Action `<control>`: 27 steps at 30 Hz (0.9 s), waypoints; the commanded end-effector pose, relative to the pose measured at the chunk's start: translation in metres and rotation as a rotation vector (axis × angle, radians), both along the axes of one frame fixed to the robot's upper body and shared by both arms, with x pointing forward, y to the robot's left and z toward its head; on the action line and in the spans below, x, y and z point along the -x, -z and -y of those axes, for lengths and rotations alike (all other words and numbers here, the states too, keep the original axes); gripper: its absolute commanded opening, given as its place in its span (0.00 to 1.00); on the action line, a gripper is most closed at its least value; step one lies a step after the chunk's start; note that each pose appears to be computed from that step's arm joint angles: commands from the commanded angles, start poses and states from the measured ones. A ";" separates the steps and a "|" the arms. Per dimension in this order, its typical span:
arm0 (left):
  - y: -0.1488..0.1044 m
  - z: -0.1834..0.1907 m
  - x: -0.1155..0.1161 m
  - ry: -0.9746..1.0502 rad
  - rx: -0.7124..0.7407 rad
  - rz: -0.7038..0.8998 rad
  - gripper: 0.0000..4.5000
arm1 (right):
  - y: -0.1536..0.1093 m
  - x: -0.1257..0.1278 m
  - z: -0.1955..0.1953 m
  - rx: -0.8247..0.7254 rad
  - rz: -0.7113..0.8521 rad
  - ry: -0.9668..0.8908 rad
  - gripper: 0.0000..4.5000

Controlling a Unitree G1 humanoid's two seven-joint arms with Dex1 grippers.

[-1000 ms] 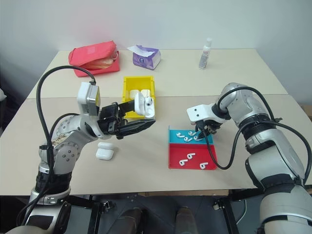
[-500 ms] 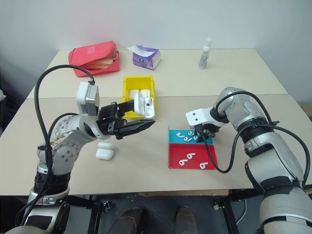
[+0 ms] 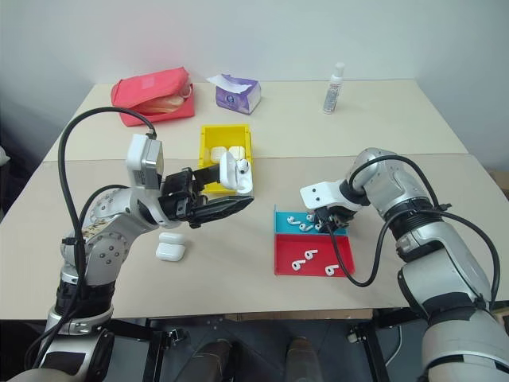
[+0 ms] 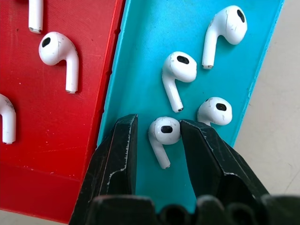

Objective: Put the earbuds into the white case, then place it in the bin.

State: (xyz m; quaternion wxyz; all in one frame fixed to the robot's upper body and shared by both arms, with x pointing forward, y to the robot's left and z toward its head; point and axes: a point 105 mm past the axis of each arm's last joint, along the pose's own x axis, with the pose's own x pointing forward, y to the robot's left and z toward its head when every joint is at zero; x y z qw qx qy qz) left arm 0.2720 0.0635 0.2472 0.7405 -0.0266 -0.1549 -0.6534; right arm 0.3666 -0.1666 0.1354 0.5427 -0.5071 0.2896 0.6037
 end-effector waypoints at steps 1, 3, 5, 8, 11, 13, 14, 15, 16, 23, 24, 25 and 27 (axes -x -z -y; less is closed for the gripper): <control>-0.011 -0.001 0.007 0.021 0.019 0.043 0.63 | 0.004 0.004 0.001 0.011 -0.027 -0.007 0.21; -0.012 -0.001 0.007 0.020 0.018 0.046 0.63 | 0.004 0.004 0.001 0.012 -0.024 -0.003 0.13; -0.012 -0.001 0.007 0.021 0.018 0.048 0.63 | 0.005 0.003 0.000 0.009 -0.023 0.003 0.13; -0.013 -0.001 0.007 0.022 0.016 0.051 0.63 | 0.005 0.003 0.000 0.003 -0.021 0.013 0.13; -0.014 -0.001 0.007 0.025 0.015 0.053 0.63 | 0.002 0.002 0.002 -0.015 -0.011 0.040 0.13; -0.014 -0.001 0.007 0.032 0.014 0.052 0.63 | -0.006 0.000 0.003 -0.050 -0.003 0.070 0.13; -0.014 -0.001 0.006 0.036 0.013 0.052 0.63 | -0.011 0.000 0.004 -0.071 0.001 0.077 0.13; -0.014 0.000 0.006 0.041 0.012 0.051 0.63 | -0.016 0.002 0.006 -0.094 -0.001 0.081 0.13; -0.014 0.000 0.006 0.045 0.011 0.050 0.63 | -0.021 0.003 0.007 -0.113 -0.002 0.086 0.13; -0.017 0.004 0.003 0.080 0.005 0.058 0.63 | -0.070 0.022 0.009 -0.391 0.093 0.171 0.13; -0.018 0.004 0.002 0.084 0.004 0.059 0.63 | -0.079 0.027 0.008 -0.462 0.111 0.181 0.13; -0.019 0.004 0.001 0.087 0.004 0.060 0.63 | -0.089 0.032 0.007 -0.535 0.128 0.182 0.13; -0.019 0.004 0.000 0.093 0.003 0.061 0.63 | -0.106 0.042 0.003 -0.661 0.154 0.179 0.13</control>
